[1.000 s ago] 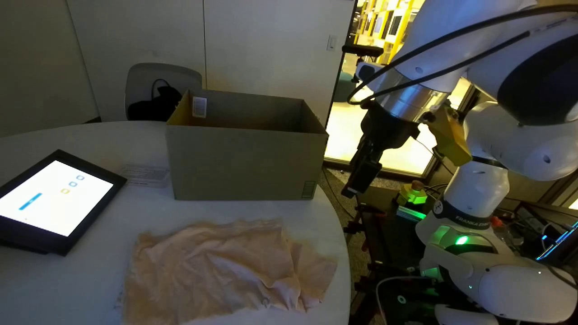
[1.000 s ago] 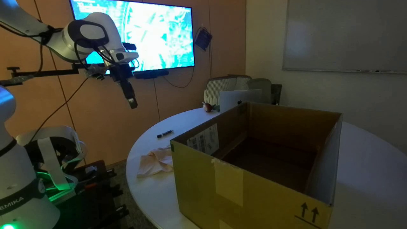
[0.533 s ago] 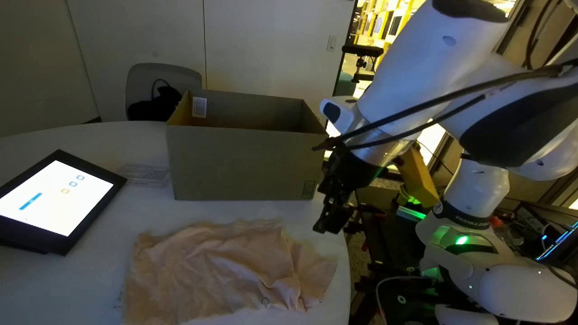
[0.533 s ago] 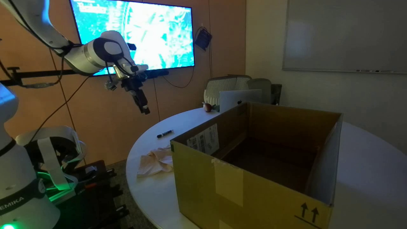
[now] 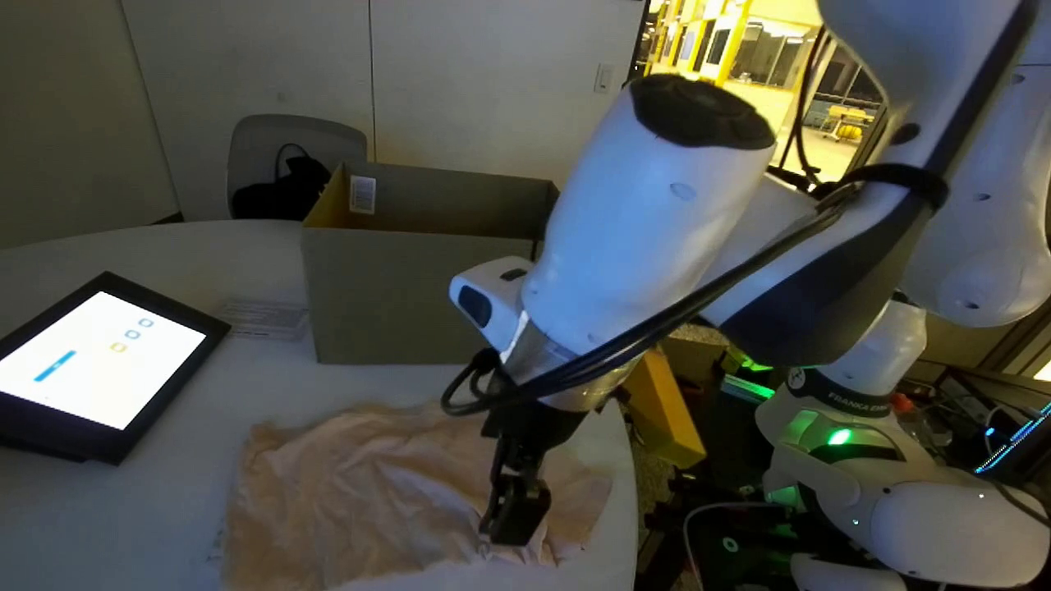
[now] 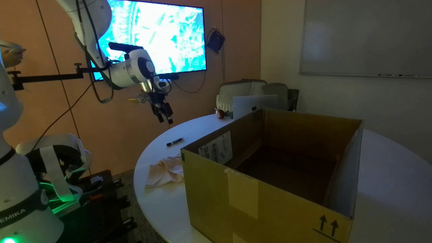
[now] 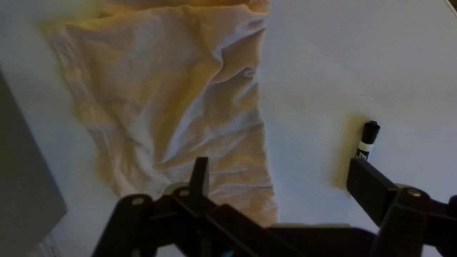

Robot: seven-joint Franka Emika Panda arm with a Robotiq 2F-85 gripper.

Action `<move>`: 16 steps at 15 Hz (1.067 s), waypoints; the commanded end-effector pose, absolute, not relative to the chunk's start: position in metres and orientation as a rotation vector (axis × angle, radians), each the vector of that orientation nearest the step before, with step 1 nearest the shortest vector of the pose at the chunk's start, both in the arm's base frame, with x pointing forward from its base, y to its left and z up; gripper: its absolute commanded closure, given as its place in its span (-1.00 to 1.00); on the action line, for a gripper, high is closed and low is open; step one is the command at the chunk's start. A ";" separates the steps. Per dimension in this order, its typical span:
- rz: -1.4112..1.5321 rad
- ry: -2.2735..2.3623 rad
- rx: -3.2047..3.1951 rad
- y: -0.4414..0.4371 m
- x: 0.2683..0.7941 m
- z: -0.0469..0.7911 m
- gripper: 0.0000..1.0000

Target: Put the black marker on the peach towel, fold the towel once and place it inside the brown box

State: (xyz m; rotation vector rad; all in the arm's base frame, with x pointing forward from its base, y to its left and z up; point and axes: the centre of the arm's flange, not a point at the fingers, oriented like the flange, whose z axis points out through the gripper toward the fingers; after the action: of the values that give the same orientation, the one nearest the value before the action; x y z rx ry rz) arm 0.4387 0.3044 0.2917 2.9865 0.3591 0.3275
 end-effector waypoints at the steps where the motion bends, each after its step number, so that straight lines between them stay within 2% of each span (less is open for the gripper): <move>1: 0.298 0.410 3.074 0.368 0.495 0.259 -1.00; 8: 0.130 0.452 3.169 0.464 0.531 0.193 -1.00; 16: 0.010 0.505 3.243 0.486 0.559 0.162 -1.00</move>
State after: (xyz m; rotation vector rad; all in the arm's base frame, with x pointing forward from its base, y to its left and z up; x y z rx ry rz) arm 0.5304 0.4742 0.1672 3.2364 0.4856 0.0347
